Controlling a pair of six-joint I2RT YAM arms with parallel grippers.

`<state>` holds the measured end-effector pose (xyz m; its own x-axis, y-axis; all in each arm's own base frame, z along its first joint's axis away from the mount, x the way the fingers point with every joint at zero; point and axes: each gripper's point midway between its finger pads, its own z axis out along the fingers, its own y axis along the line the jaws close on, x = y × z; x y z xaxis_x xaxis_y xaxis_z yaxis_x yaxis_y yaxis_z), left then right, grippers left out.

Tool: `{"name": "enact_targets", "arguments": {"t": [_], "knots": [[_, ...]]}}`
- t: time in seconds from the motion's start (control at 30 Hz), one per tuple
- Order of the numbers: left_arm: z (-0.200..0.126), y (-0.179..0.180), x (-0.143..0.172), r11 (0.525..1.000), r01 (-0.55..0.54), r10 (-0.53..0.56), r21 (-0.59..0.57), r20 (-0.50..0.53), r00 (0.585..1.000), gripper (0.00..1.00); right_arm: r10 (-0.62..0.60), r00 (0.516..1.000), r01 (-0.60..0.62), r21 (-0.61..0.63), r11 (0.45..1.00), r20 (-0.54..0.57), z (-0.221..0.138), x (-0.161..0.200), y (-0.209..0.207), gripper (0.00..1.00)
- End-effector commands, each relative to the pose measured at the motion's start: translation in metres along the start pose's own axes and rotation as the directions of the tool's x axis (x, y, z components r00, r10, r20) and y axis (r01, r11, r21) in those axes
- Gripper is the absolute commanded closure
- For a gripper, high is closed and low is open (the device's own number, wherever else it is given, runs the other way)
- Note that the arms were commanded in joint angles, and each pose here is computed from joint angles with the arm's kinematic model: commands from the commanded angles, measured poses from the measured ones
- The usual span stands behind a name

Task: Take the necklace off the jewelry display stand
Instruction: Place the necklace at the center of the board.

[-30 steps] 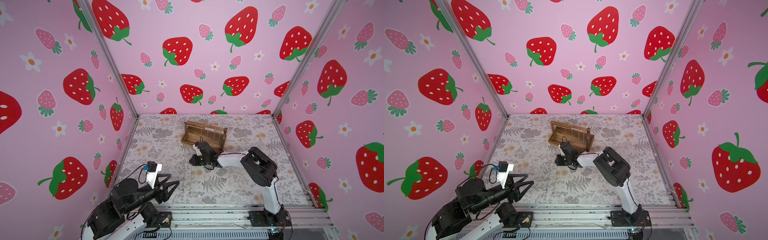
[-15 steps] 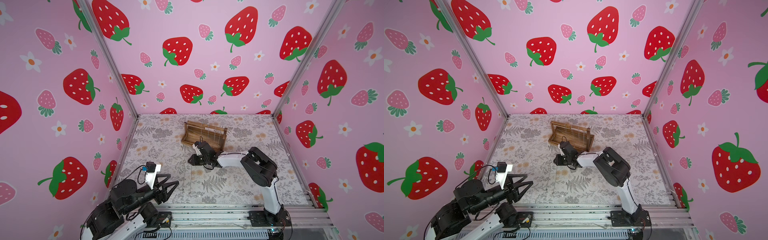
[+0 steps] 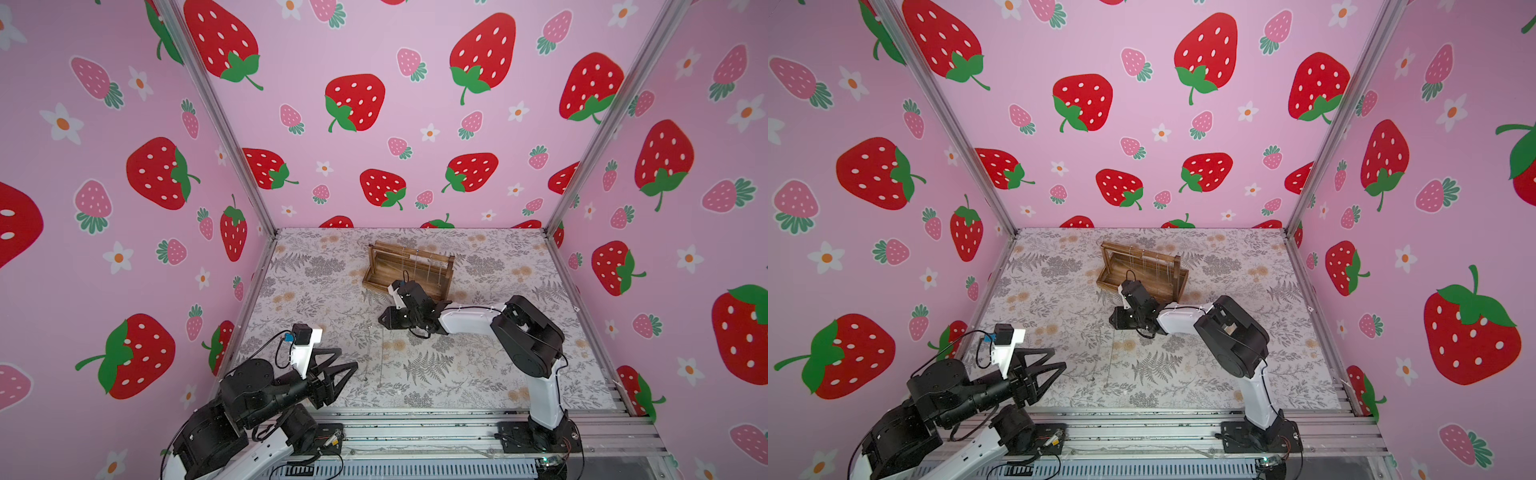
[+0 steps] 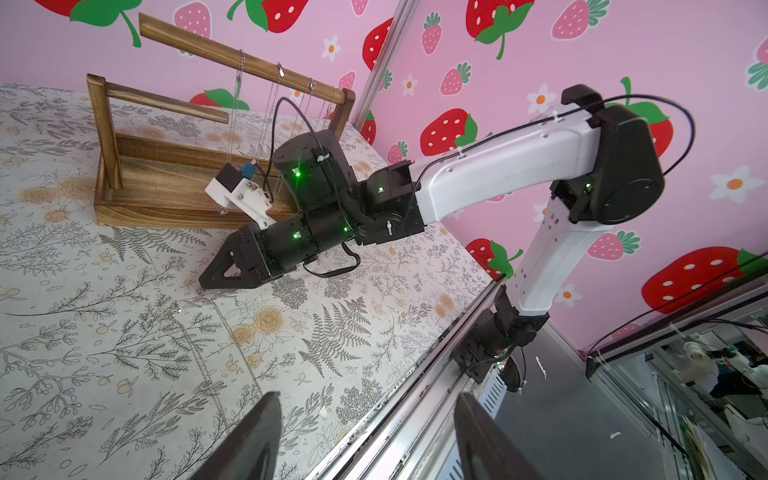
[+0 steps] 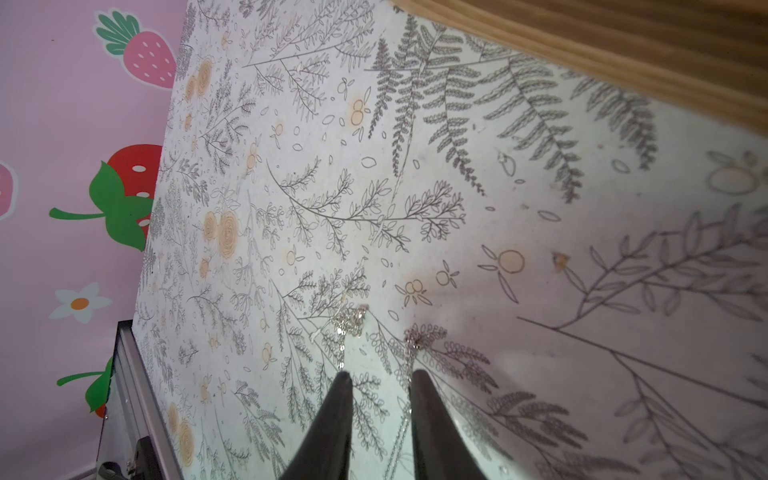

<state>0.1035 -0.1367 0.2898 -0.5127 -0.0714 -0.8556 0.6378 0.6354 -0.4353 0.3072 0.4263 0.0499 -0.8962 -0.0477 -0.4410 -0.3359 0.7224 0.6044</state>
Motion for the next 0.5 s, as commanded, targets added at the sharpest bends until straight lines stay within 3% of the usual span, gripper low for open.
{"name": "enact_targets", "arguments": {"t": [0.0, 0.2, 0.33, 0.47], "knots": [[-0.001, 0.000, -0.003, 1.000, -0.010, 0.010, -0.002, 0.016, 1.000, 0.33, -0.012, 1.000, 0.012, 0.006, 1.000, 0.018, -0.013, -0.003, 0.000, 0.74], [0.003, 0.003, -0.002, 1.000, 0.000, 0.000, -0.021, -0.001, 1.000, 0.32, -0.117, 0.986, 0.116, 0.021, 0.993, 0.122, -0.069, -0.015, 0.011, 0.75], [0.016, 0.010, -0.002, 0.998, 0.026, -0.027, -0.058, -0.019, 0.999, 0.36, -0.226, 0.949, 0.180, 0.210, 0.961, 0.219, -0.130, -0.008, -0.022, 0.75], [0.050, 0.013, -0.007, 0.996, 0.074, -0.076, -0.057, -0.024, 0.997, 0.39, -0.286, 0.909, 0.140, 0.424, 0.895, 0.304, -0.191, 0.001, -0.076, 0.75]]}}
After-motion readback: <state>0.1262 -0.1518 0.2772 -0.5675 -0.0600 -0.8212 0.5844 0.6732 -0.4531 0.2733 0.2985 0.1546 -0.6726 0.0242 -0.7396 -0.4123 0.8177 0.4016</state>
